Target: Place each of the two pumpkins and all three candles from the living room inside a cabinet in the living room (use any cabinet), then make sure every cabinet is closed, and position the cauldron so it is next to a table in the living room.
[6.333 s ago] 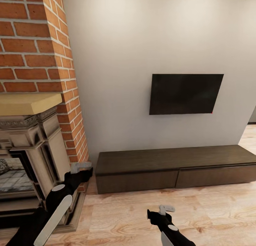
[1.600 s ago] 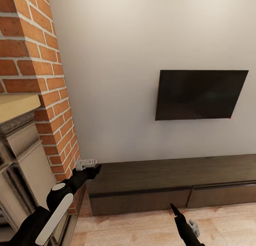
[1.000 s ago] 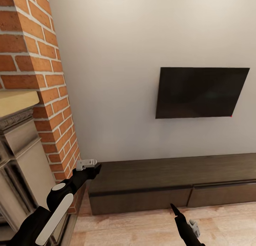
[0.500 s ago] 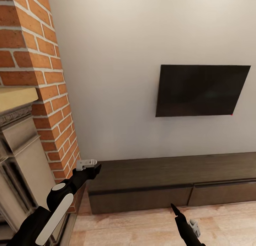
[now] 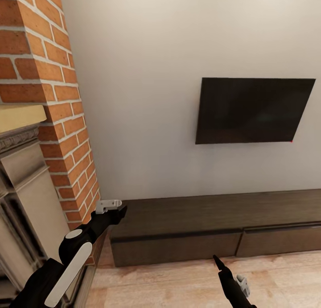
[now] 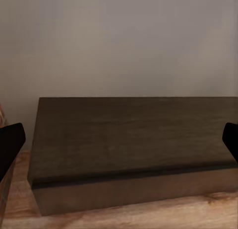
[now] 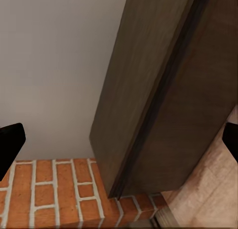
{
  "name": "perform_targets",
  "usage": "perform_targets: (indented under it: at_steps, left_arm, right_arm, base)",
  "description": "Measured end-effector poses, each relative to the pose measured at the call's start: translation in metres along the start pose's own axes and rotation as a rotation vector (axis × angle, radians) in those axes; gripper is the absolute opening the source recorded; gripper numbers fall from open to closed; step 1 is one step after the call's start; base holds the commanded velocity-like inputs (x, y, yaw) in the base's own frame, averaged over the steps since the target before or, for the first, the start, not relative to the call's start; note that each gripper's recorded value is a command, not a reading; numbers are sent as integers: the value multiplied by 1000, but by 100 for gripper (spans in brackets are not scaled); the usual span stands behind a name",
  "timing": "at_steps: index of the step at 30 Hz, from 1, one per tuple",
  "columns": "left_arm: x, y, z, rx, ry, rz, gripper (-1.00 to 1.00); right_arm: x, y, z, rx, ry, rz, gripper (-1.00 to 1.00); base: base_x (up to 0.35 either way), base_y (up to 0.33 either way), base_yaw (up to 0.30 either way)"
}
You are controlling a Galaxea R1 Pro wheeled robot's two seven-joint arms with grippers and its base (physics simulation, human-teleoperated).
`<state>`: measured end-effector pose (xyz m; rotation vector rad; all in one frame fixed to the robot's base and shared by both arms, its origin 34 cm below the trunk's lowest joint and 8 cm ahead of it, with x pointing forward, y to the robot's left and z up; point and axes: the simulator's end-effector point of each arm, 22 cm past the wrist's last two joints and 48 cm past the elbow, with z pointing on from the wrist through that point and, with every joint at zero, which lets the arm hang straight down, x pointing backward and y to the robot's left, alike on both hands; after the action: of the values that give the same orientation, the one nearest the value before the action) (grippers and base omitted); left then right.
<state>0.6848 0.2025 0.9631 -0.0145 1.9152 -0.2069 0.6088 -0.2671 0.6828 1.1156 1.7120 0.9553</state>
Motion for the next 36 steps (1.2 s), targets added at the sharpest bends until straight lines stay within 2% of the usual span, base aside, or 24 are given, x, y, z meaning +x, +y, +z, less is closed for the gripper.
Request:
perform_targets:
  at_steps: [5, 10, 14, 19, 26, 29, 30, 34, 36]
  left_arm:
    - [7, 1, 3, 1, 0, 0, 100]
    - [15, 2, 5, 4, 0, 0, 100]
    - [21, 2, 7, 5, 0, 0, 100]
    - [29, 3, 10, 6, 0, -1, 100]
    - [40, 5, 13, 6, -1, 0, 100]
    - [44, 6, 15, 6, -1, 0, 100]
    - [46, 6, 15, 6, -2, -1, 100]
    - [52, 7, 17, 7, -2, 0, 100]
    - [56, 7, 18, 7, -2, 0, 100]
  right_arm:
    - [3, -9, 3, 10, 1, -2, 100]
    - [-13, -7, 11, -2, -53, -39, 100]
    - [-24, -16, 17, 34, -78, -55, 100]
    - [-26, -28, 22, 64, -85, -58, 100]
    - [-22, -38, 25, 59, -73, -43, 100]
    - [-19, -33, 27, 11, -61, -31, 100]
    - [-18, -26, 27, -30, -57, -29, 100]
    - [-14, -13, 26, -125, -49, -27, 100]
    - [-14, -12, 26, -145, -49, -27, 100]
  base:
    - [0, 0, 0]
    - [0, 0, 0]
    - [0, 0, 0]
    - [0, 0, 0]
    - [0, 0, 0]
    - [0, 0, 0]
    - [0, 0, 0]
    - [0, 0, 0]
    - [0, 0, 0]
